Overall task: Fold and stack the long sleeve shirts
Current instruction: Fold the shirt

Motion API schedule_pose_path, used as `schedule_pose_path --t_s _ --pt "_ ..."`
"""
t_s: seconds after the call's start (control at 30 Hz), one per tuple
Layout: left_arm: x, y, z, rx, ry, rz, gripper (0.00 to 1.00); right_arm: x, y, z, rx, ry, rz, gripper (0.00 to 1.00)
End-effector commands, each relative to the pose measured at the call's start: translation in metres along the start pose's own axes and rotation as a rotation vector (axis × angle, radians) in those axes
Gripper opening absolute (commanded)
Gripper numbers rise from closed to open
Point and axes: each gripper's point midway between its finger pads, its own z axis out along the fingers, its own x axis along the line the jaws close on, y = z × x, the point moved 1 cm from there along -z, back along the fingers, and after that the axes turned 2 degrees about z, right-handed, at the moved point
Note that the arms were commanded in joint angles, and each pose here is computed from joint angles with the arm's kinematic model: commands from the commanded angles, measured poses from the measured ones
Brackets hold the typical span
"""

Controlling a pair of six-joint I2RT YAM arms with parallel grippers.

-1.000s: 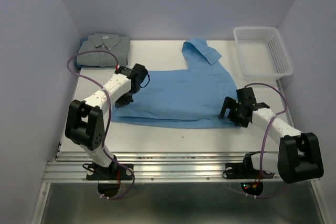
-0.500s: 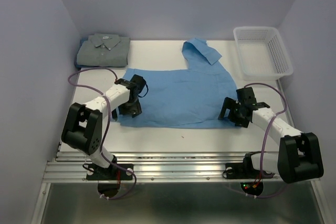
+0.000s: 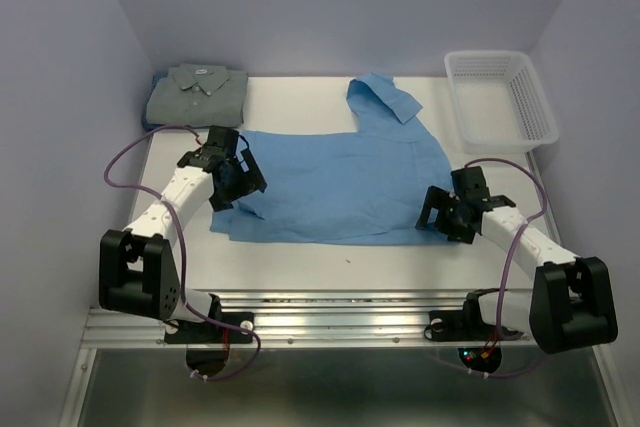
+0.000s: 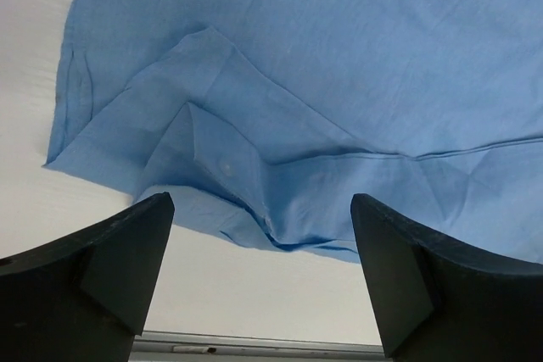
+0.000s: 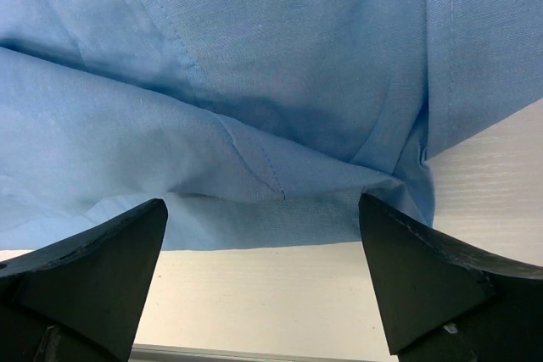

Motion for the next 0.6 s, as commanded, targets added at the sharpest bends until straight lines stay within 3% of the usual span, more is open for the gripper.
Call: schedule_pose_path --t_s 0.0,0.1,0.2,0.3,0.37,0.4,0.57 --pt "-0.011 -0.005 0.016 0.049 -0.085 -0.015 0.99 0.008 0.017 -0.013 -0.055 0.026 -0.013 1.0" --pt "-0.007 -0.008 0.021 0.061 -0.069 -0.02 0.92 0.008 0.019 -0.017 -0.065 0.024 -0.014 1.0" --pt "0.007 -0.011 0.028 0.062 0.012 -0.025 0.78 0.008 0.02 -0.019 -0.071 0.026 -0.015 1.0" --pt "0.006 -0.009 0.037 0.058 0.01 -0.036 0.53 0.009 0.02 -0.024 -0.073 0.031 -0.016 1.0" --pt "0.0 -0.006 0.042 0.049 -0.012 -0.046 0.14 0.01 0.021 -0.029 -0.078 0.037 -0.023 1.0" --pt "-0.003 -0.004 0.044 0.048 -0.022 -0.048 0.0 0.009 0.018 -0.034 -0.067 0.032 -0.026 1.0" --pt "-0.012 0.018 0.022 -0.046 -0.061 -0.05 0.0 0.024 0.034 -0.064 -0.151 0.11 -0.05 1.0"
